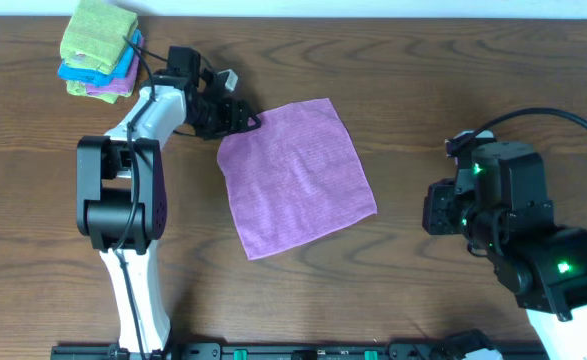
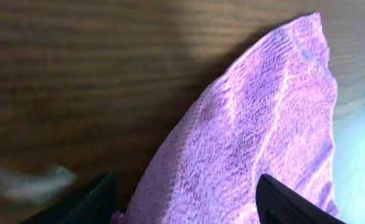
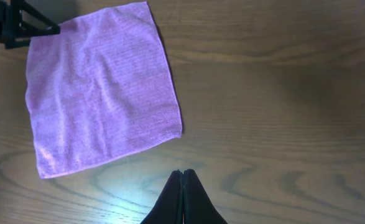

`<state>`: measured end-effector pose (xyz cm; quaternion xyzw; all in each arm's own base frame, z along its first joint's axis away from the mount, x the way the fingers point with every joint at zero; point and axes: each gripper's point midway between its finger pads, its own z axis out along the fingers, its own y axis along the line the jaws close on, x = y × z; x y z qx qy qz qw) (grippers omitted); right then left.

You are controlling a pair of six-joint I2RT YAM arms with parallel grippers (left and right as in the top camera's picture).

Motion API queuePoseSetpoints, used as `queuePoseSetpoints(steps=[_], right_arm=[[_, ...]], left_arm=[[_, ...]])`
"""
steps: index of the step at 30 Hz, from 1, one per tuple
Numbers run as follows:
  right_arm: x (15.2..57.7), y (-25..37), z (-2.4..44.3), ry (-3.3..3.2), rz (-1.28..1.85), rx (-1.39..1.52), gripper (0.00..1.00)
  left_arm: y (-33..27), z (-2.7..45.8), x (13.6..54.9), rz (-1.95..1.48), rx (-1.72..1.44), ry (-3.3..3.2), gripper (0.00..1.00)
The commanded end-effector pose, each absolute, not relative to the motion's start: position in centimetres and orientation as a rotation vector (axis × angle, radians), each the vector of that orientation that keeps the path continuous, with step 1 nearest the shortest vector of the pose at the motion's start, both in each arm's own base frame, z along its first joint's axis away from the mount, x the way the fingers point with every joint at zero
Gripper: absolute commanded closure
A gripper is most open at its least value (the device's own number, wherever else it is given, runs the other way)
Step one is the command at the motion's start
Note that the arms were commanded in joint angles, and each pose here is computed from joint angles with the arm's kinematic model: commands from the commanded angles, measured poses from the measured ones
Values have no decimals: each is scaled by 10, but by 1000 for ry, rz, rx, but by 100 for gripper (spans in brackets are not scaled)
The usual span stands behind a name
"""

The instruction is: Fold the cloth

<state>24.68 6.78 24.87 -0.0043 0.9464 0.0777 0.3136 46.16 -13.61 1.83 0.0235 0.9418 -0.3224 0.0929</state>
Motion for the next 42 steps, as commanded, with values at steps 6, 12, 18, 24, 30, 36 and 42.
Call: queuePoseSetpoints(steps=[6, 12, 18, 24, 30, 36, 42], right_arm=[[246, 68, 251, 2490, 213, -23, 98], [246, 68, 251, 2490, 213, -22, 98], [245, 67, 250, 2491, 212, -22, 98], [245, 67, 250, 2494, 212, -23, 98], [244, 67, 249, 2501, 209, -23, 99], [244, 67, 249, 2500, 209, -22, 98], [243, 67, 249, 2503, 209, -22, 98]], left_arm=[[-107, 6, 439, -991, -15, 2890, 35], [-105, 16, 433, -1084, -35, 2877, 37], [-121, 27, 424, -1224, 21, 2848, 39], [-125, 35, 413, -1316, 42, 2842, 48], [-122, 60, 408, -1323, 89, 2806, 48], [-123, 105, 412, -1279, 164, 2705, 44], [-119, 138, 413, -1176, 240, 2640, 44]])
